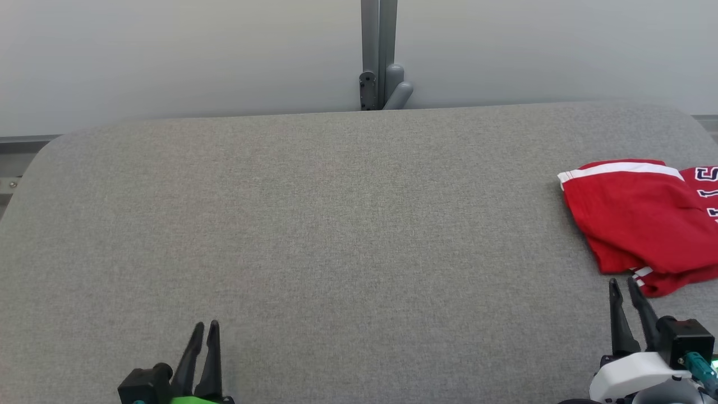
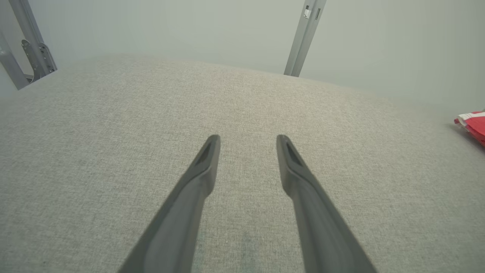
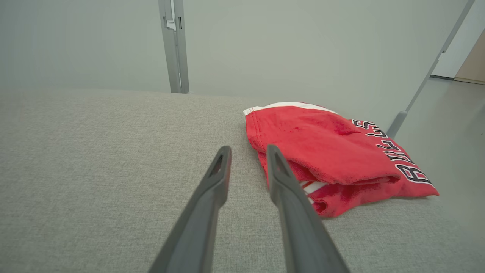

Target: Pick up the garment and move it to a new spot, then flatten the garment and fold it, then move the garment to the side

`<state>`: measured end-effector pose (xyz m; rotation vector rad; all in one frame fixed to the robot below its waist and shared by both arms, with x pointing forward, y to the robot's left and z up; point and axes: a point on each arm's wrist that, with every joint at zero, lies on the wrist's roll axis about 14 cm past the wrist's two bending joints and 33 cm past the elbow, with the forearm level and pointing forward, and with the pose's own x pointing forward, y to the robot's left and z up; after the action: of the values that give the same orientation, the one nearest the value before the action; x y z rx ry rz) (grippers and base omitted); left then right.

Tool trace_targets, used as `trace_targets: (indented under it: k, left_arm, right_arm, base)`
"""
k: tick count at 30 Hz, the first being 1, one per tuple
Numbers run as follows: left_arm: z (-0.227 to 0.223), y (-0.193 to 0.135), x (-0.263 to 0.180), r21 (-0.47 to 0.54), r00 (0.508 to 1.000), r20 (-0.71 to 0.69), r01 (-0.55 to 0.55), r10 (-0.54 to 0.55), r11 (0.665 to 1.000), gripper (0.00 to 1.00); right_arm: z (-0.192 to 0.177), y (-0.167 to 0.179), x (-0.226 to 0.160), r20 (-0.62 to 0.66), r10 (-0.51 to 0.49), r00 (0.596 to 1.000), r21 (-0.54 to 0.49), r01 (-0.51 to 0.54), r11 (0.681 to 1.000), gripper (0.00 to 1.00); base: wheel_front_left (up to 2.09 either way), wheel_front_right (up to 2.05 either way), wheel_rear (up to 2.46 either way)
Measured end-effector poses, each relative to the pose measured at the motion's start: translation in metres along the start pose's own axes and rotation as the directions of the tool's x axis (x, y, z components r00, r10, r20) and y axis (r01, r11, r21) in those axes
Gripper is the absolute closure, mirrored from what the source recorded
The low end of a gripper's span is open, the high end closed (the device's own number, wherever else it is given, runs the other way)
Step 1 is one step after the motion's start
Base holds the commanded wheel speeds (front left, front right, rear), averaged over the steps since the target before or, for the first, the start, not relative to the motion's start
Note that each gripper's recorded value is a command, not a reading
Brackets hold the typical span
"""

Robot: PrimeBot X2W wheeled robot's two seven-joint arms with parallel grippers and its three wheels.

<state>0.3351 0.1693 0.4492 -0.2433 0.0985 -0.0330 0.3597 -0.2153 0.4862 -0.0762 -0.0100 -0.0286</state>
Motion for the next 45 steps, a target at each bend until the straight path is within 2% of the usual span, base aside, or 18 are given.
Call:
trace_targets:
  k: [4,10,19,29,45]
  left_arm:
    - [-0.013,0.003,-0.005,-0.013,0.999,-0.045,-0.012,0.011,1.0,1.0]
    - [-0.014,0.009,-0.004,-0.117,0.997,-0.057,-0.049,0.043,0.992,1.0]
    - [-0.008,0.015,0.001,-0.258,0.996,-0.055,-0.087,0.075,0.962,1.0]
    - [0.0,0.019,0.007,-0.402,0.994,-0.049,-0.105,0.093,0.91,1.0]
    - [0.01,0.022,0.016,-0.581,0.994,-0.04,-0.105,0.1,0.807,1.0]
  right_arm:
    - [-0.014,0.002,-0.004,-0.049,-0.004,0.999,0.027,0.006,1.0,1.0]
    - [-0.019,-0.003,-0.003,-0.078,-0.036,0.996,0.153,0.047,0.987,1.0]
    - [-0.018,-0.003,-0.002,-0.085,-0.054,0.995,0.331,0.08,0.94,1.0]
    - [-0.016,-0.003,0.002,-0.093,-0.064,0.994,0.496,0.102,0.862,1.0]
    - [-0.011,-0.001,0.009,-0.1,-0.063,0.993,0.699,0.115,0.706,1.0]
  base:
    - [0.0,0.0,0.0]
    - [0.0,0.0,0.0]
    - [0.0,0.0,0.0]
    - [0.0,0.0,0.0]
    - [0.0,0.0,0.0]
